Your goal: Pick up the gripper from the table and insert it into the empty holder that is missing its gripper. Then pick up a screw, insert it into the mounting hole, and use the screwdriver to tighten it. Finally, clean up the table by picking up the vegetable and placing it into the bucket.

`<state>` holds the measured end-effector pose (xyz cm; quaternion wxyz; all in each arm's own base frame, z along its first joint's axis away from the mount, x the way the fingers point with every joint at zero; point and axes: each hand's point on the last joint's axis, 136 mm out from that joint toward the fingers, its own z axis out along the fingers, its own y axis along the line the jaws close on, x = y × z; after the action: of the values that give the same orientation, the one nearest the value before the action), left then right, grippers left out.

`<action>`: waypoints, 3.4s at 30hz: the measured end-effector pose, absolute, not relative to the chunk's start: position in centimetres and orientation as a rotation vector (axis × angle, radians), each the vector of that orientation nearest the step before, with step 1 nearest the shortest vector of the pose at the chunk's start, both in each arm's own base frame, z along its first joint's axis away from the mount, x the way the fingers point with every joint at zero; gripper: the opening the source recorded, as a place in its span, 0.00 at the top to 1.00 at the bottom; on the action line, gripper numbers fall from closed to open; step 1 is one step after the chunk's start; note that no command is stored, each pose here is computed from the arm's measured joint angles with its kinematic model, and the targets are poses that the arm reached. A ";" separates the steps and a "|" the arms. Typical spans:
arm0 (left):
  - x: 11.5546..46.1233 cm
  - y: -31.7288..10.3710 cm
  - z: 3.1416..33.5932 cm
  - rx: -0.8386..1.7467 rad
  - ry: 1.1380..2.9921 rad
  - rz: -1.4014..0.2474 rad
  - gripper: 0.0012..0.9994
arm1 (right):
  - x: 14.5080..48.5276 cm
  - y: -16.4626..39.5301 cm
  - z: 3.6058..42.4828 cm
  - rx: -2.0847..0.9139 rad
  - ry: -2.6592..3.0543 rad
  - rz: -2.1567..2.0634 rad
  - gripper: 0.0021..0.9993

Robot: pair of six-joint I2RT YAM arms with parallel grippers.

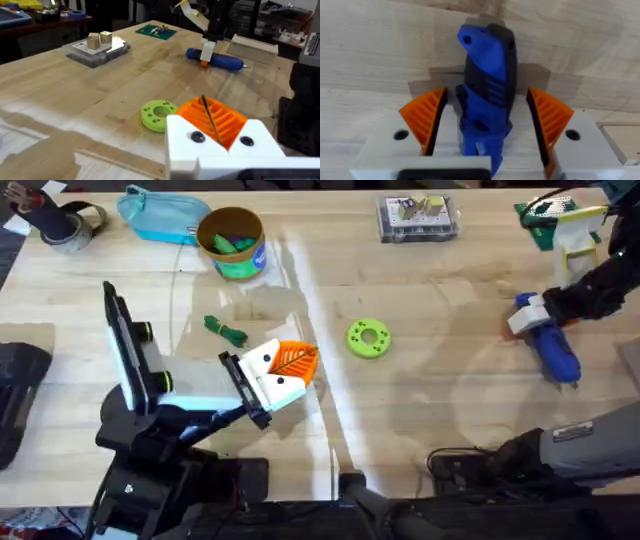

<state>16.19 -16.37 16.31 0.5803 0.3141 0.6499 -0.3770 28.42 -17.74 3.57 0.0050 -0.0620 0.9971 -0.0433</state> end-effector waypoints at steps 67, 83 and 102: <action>16.2 -16.4 16.3 0.734 1.519 -0.881 0.99 | 33.4 -15.1 22.4 0.062 2.224 -0.252 0.98; 16.2 -16.4 16.3 0.734 1.519 -0.881 0.99 | 35.1 8.4 27.5 -0.461 1.693 0.343 0.98; 16.2 -16.4 16.3 0.733 1.519 -0.880 0.99 | 25.0 25.7 35.6 -0.829 1.197 0.794 0.98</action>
<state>16.21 -16.36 16.30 0.5805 0.3137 0.6501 -0.3767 24.99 25.73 35.60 0.6754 -0.3687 0.5323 0.3529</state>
